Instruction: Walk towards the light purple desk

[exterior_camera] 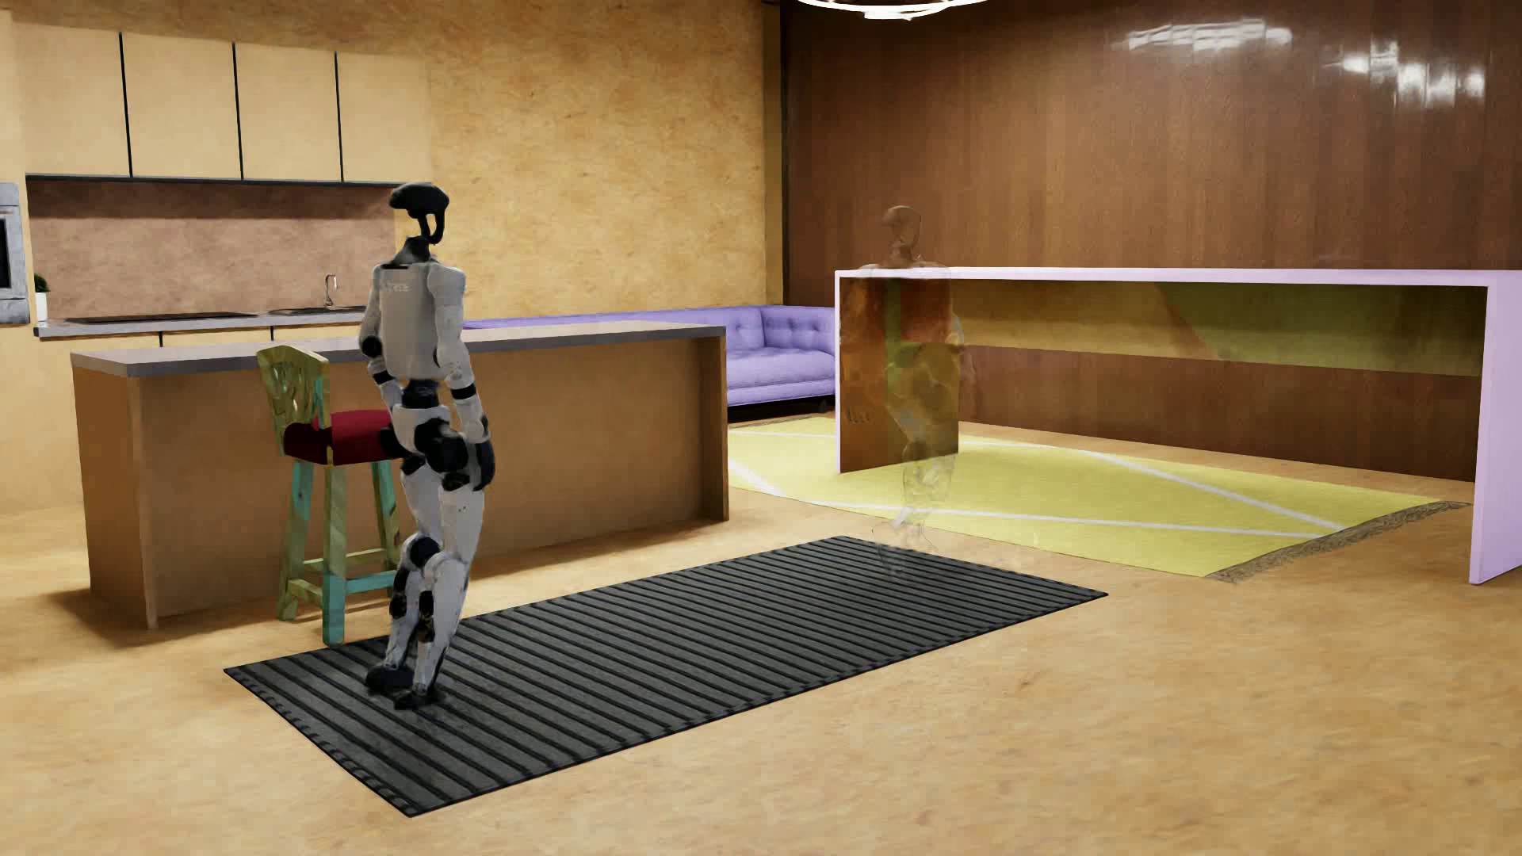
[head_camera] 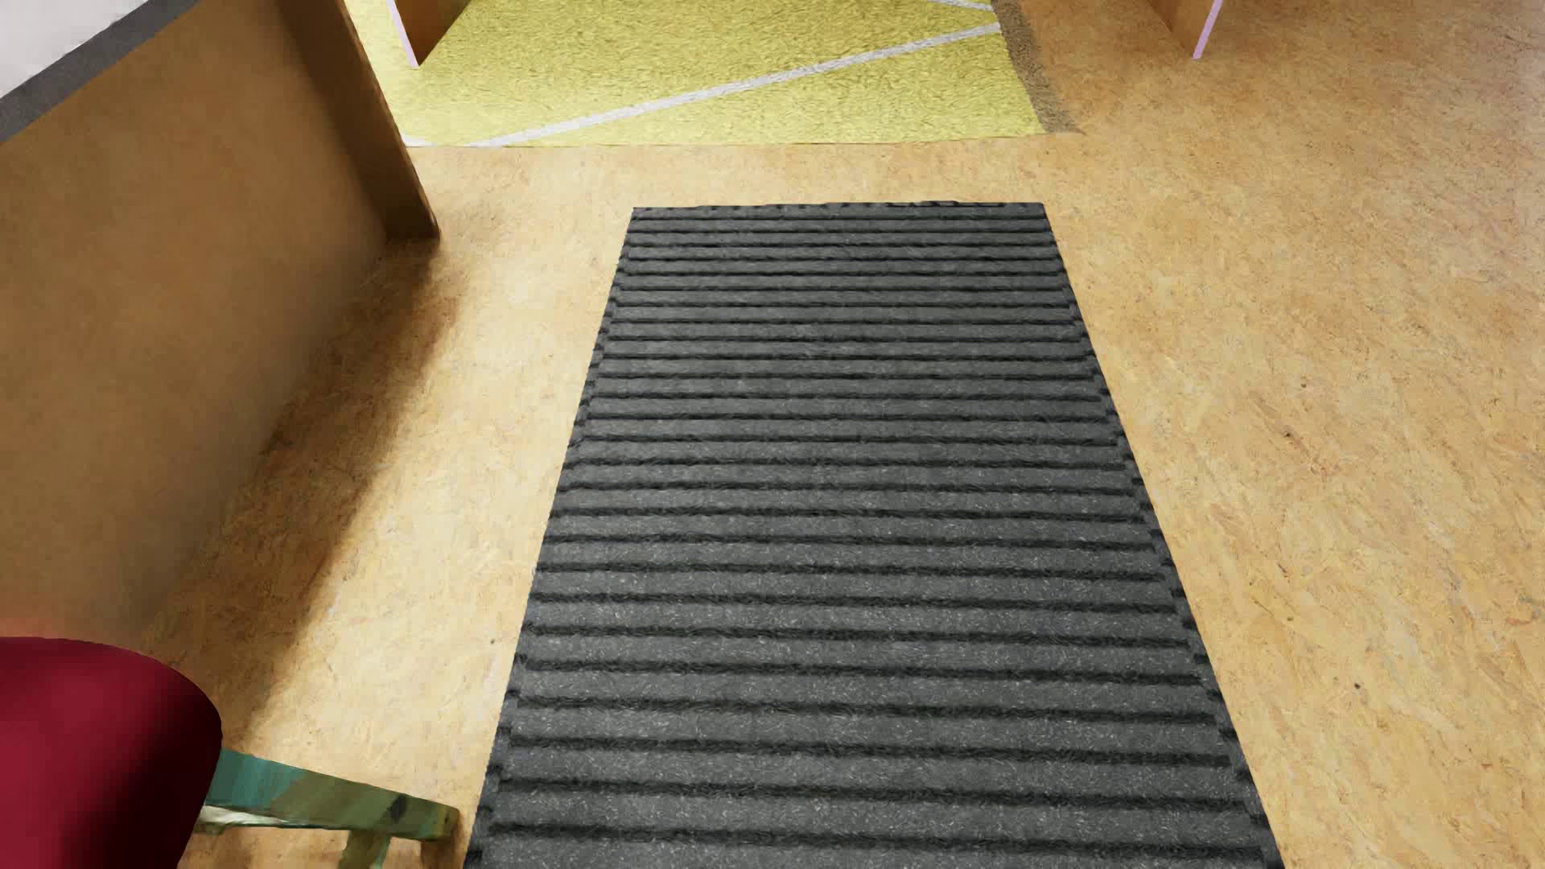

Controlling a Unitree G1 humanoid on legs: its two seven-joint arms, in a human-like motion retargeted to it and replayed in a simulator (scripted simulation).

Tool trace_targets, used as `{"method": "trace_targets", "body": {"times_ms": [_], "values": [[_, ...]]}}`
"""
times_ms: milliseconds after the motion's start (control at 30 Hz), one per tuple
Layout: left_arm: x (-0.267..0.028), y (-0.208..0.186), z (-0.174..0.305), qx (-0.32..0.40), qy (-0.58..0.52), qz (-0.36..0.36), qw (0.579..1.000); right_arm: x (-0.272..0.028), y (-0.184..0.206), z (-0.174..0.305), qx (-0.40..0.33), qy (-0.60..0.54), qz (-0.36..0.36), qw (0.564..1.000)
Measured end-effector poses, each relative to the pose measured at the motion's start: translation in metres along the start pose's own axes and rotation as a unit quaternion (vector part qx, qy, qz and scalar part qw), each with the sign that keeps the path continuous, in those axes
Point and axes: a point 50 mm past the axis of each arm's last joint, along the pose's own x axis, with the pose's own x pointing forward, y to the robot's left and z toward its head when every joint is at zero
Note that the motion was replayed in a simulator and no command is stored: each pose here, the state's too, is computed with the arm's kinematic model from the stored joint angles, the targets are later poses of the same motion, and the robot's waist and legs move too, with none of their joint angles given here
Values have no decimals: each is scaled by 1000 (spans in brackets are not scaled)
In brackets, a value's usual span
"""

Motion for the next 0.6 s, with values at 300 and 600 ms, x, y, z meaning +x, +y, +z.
{"method": "trace_targets", "body": {"times_ms": [300,600], "values": [[4,21,30,26,-49,19,998,-11,15,-35,49,48,2,998],[6,43,54,37,-80,44,995,-26,24,-76,53,122,10,991]]}}
